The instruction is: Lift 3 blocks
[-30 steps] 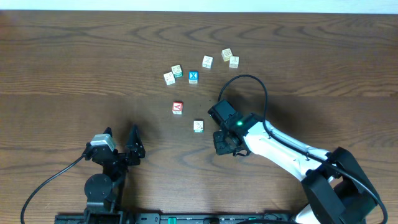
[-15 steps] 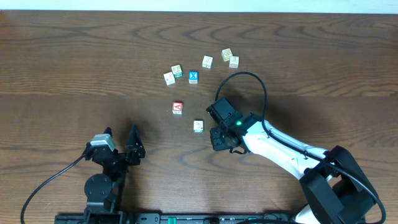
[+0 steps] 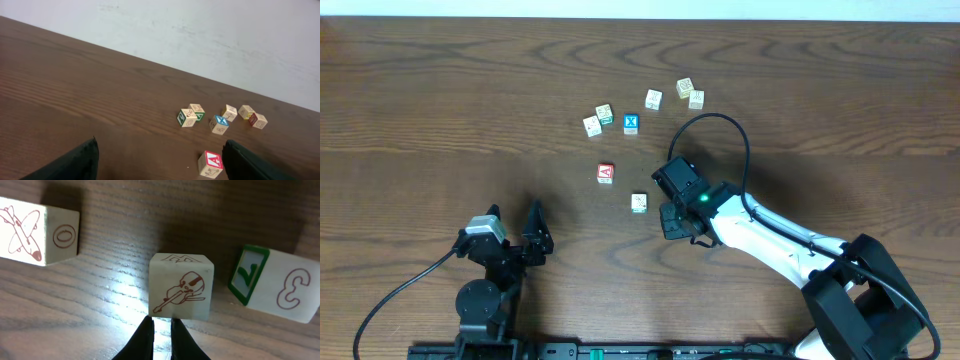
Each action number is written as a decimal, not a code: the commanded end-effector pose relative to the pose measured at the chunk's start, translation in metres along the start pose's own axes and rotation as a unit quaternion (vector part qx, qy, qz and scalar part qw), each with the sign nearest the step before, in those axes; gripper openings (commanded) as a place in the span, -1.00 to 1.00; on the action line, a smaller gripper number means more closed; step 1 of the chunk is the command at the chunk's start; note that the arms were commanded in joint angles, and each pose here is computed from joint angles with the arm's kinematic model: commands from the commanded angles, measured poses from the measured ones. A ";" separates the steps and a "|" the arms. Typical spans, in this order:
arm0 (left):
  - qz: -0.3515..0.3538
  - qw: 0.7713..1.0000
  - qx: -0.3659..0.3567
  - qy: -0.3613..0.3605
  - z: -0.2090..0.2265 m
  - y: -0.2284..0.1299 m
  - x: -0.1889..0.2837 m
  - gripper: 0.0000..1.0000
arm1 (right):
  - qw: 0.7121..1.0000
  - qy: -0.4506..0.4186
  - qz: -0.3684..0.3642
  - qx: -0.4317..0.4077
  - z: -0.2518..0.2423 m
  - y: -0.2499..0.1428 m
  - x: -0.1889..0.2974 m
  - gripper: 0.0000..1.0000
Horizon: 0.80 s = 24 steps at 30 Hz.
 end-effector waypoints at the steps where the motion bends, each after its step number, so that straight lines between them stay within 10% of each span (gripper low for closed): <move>1: 0.018 0.999 -0.001 0.027 0.008 -0.010 -0.001 0.59 | 1.000 -0.008 -0.005 0.006 0.000 0.001 -0.003 -0.78; 24: 0.088 0.994 -0.003 0.057 0.016 -0.029 -0.007 0.59 | 0.998 0.049 -0.019 0.040 0.025 0.001 -0.002 -0.79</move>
Point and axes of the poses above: each gripper's point midway between its finger pads, its own x axis back along the fingers, its own z axis along the line the jaws close on, y = z × x, the point moved 9 cm from there along x, back along the fingers, and after that the axes turned 5 degrees about x, right-handed, at the moved point
